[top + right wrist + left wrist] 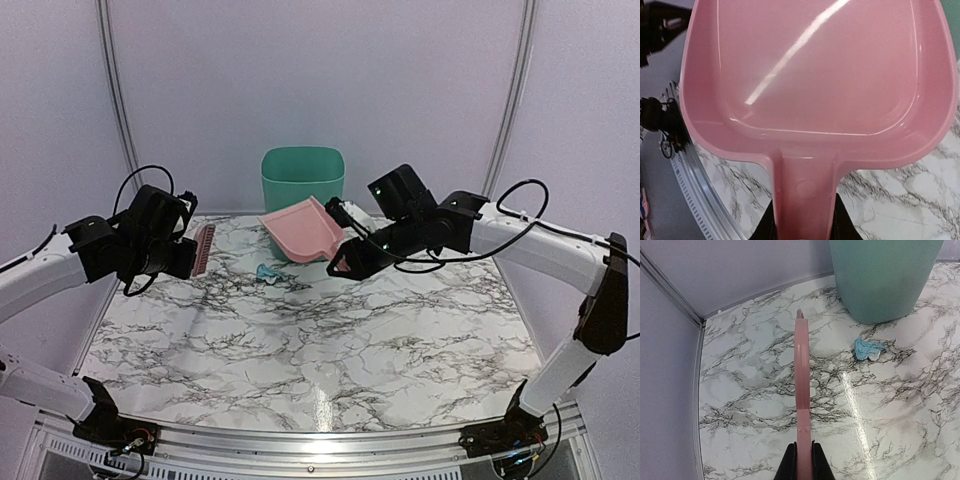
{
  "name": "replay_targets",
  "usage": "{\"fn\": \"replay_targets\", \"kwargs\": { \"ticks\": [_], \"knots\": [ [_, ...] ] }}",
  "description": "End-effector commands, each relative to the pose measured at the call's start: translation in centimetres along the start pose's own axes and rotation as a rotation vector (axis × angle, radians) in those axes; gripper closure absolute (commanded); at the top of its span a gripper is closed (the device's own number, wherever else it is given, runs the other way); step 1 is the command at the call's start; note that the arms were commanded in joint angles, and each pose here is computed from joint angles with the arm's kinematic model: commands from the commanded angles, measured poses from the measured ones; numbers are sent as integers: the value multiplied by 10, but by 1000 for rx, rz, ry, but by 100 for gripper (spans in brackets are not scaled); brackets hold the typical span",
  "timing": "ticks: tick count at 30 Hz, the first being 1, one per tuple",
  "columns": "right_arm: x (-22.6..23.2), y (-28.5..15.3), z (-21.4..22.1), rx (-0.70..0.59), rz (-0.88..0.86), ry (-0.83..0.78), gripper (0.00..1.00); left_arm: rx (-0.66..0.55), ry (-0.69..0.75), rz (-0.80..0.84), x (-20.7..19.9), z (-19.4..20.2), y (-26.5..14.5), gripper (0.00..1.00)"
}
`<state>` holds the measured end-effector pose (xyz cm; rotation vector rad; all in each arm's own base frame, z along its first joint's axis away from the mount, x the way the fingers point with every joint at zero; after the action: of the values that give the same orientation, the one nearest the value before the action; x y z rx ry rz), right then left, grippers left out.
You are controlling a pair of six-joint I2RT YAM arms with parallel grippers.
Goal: Sweep away the paper scraps from the table
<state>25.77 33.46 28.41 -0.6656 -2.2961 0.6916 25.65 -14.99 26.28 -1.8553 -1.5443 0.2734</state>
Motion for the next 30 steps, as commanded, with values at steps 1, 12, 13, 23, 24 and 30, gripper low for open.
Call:
{"fn": "replay_targets", "kwargs": {
  "ticks": [1, 12, 13, 23, 24, 30],
  "knots": [
    [-21, 3, 46, 154, 210, -26, 100, -48, 88, 60, -4, -32, 18, 100],
    [-50, 62, 109, 444, 214, -1, 100, 73, 290, 157, -29, -50, 88, 100],
    [-52, 68, 110, 456, 215, -2, 100, 86, 289, 164, -30, -51, 93, 100],
    [-85, 109, 97, 524, 215, 25, 100, 253, 399, 225, -50, -41, 139, 100],
    [-87, 112, 96, 529, 210, 27, 100, 272, 410, 235, -53, -40, 142, 100],
    [-101, 127, 92, 559, 187, 48, 100, 355, 484, 301, -79, -34, 153, 100]
  ]
}}
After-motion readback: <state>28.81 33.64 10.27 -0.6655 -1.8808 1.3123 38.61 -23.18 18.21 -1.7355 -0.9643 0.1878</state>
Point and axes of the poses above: each gripper's point midway between its finger pads, its own y axis out along the fingers, its own x axis along the line the jaws close on, z = x × y, the point moved 5 cm from there along -y, back along the fingers, and after that the axes turned 7 degrees about y, right-handed, at the moved point
